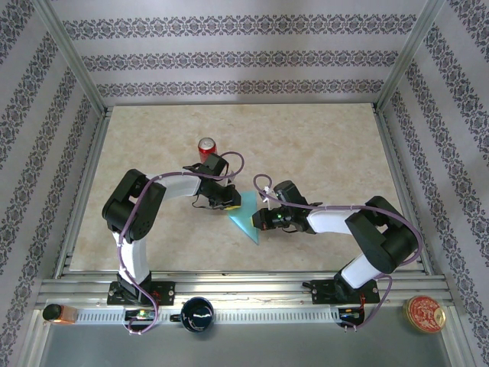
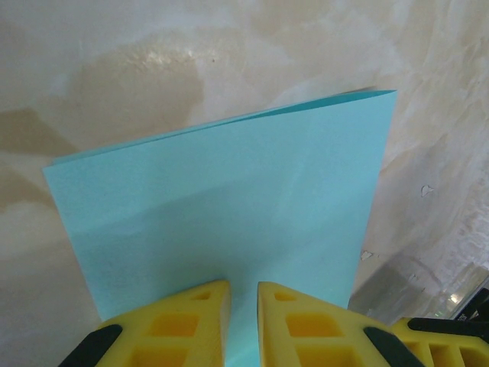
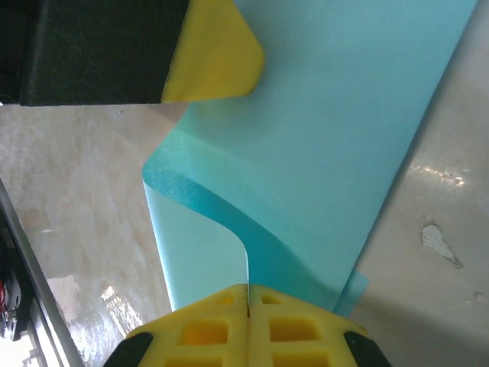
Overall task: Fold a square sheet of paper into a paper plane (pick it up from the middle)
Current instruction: Third fold the triangle at the center of the table.
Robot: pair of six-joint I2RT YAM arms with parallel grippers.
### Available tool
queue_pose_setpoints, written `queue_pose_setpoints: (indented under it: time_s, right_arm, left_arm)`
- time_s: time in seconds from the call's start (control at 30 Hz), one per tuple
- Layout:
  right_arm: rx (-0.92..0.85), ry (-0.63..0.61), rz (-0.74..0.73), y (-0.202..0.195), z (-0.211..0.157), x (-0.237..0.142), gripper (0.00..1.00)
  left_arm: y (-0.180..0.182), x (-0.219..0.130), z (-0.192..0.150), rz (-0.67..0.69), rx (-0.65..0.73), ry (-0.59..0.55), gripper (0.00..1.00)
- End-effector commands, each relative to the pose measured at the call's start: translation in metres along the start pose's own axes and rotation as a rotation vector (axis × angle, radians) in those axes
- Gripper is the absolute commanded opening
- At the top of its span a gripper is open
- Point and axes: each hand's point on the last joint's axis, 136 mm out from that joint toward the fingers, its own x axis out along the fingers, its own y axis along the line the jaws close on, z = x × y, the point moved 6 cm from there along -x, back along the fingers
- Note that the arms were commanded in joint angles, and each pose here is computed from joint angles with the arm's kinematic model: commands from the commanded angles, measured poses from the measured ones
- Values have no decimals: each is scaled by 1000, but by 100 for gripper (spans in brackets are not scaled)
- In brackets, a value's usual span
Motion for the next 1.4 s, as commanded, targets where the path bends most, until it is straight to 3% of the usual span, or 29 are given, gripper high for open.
queue_pose_setpoints:
  time_s: [0.0, 1.37]
  right_arm:
    - [-19, -21, -18, 0, 9, -2, 0]
    - [-42, 39, -61, -3, 6, 2, 0]
  left_arm:
    - [11, 1, -8, 35, -31, 22, 18]
    - [10, 0, -8, 33, -34, 23, 18]
